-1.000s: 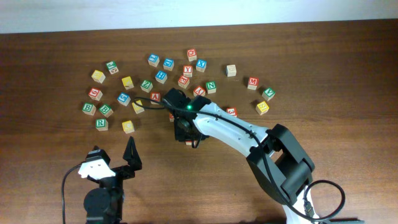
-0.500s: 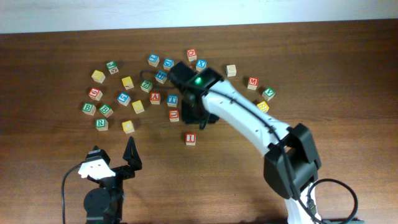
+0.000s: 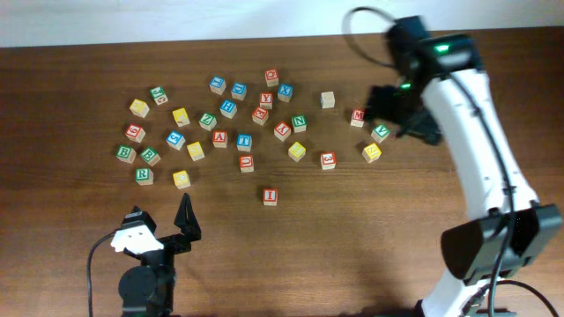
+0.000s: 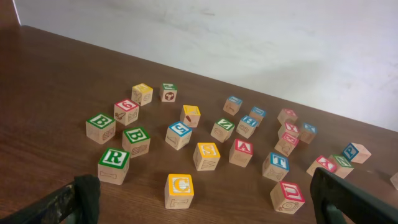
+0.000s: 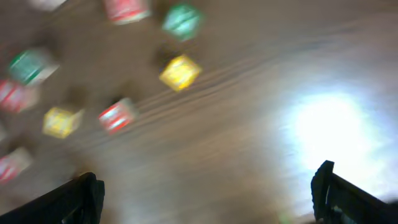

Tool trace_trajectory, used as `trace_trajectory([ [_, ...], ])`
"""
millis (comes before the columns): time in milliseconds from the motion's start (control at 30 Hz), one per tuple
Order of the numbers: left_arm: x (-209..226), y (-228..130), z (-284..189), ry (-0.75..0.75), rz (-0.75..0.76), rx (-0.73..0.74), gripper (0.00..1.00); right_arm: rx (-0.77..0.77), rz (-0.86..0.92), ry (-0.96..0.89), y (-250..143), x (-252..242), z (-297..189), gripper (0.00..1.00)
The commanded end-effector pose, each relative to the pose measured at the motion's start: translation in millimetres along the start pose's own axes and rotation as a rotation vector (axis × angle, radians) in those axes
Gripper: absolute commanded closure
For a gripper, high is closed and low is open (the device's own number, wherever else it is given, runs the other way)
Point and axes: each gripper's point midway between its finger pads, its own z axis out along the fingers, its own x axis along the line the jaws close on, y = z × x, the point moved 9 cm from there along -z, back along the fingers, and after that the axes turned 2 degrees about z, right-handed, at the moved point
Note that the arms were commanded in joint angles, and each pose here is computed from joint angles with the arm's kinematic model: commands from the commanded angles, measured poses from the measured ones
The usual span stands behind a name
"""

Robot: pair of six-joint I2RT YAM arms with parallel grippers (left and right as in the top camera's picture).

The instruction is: Spell out ICRA

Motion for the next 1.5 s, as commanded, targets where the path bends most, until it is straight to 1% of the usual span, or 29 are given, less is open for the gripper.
trace_trajectory([
  [0, 1.5, -1.1, 0.2, 0.013, 0.015, -0.003, 0.01, -0.026, 0.113, -0.067, 21.0, -41.6, -2.7, 0.02],
  [33, 1.5, -1.1, 0.2, 0.013, 0.015, -0.003, 0.01, -0.022, 0.169, -0.076, 29.4, -59.7, -1.5, 0.02],
  [67, 1.5, -1.1, 0.2, 0.013, 0.015, -0.003, 0.01, -0.02, 0.193, -0.079, 32.8, -67.5, -1.1, 0.02],
  [267, 1.5, -1.1, 0.2, 0.013, 0.015, -0.003, 0.01, -0.017, 0.297, -0.092, 45.6, -101.9, 0.7, 0.02],
  [467, 1.5, -1.1, 0.2, 0.013, 0.015, -0.003, 0.01, -0.014, 0.302, -0.085, 46.1, -102.8, 0.9, 0.01],
  [633, 1.5, -1.1, 0.2, 0.013, 0.015, -0.003, 0.01, 0.04, 0.297, -0.072, 38.9, -101.6, 1.0, 0.02],
  [767, 1.5, -1.1, 0.2, 0.013, 0.015, -0.003, 0.01, 0.085, 0.116, 0.023, 34.6, -89.5, 0.9, 0.02],
  [1000, 1.5, -1.1, 0.2, 0.013, 0.015, -0.003, 0.01, 0.086, -0.147, 0.05, 20.5, -55.4, -1.1, 0.02],
  [1200, 1.5, -1.1, 0.2, 0.013, 0.015, -0.003, 0.01, 0.052, -0.231, 0.072, 11.6, -26.3, -2.8, 0.02],
  [1467, 1.5, -1.1, 0.2, 0.013, 0.015, -0.003, 0.01, 0.026, -0.302, 0.092, 1.4, -1.9, -4.6, 0.02],
])
